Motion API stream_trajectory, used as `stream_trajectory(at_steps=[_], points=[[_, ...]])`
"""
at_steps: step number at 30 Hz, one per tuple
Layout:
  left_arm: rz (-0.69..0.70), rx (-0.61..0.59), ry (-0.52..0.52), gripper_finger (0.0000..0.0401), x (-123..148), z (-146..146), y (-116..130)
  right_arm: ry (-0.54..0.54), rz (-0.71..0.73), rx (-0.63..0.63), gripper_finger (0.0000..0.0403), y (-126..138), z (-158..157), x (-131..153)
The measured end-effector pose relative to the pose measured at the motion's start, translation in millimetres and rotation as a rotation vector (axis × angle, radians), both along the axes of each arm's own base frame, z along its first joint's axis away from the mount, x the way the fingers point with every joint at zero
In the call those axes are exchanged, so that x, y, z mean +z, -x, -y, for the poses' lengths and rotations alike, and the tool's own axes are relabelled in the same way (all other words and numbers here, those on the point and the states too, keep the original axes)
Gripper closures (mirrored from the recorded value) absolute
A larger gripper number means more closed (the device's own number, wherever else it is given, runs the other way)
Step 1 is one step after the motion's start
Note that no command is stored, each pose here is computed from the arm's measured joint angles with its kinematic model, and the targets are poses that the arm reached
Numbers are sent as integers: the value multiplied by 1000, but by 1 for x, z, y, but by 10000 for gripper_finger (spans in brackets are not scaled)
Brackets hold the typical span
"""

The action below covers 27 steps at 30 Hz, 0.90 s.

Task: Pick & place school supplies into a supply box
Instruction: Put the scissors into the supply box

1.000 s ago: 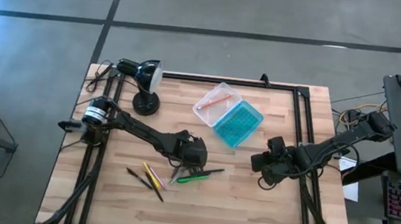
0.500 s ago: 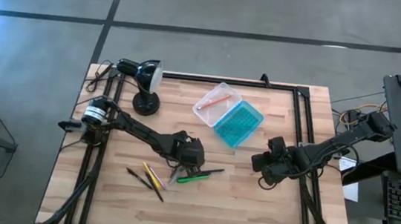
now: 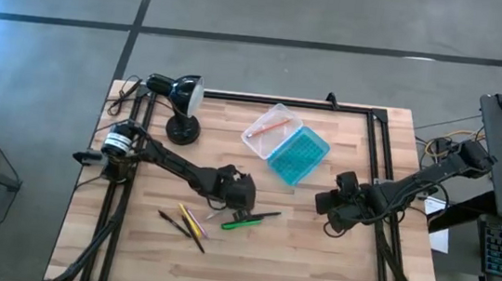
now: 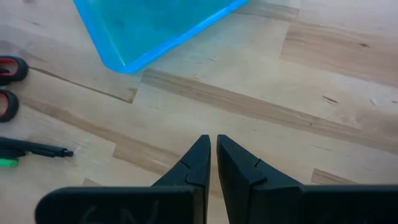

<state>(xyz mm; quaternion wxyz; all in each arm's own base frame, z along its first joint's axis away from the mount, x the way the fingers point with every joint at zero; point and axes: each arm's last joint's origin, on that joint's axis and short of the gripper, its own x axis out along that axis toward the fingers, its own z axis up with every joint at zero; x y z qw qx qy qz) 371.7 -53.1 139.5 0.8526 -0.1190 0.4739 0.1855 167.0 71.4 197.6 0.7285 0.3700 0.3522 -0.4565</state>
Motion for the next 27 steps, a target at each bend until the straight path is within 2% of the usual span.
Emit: stream_trajectory(at_steps=[7, 14, 19, 23, 27], points=[[22, -18, 48, 394, 14, 1, 3, 20, 6, -1, 381, 1, 1, -2], [73, -34, 82, 397, 40, 3, -4, 38, 13, -3, 381, 1, 2, -3], [105, -41, 60, 400, 66, -1, -9, 37, 15, -4, 381, 1, 1, -3], [100, 29, 14, 401, 91, -27, -15, 47, 30, -2, 381, 1, 0, -2], [160, 114, -28, 400, 125, -74, -26, 39, 66, -19, 381, 1, -2, 1]])
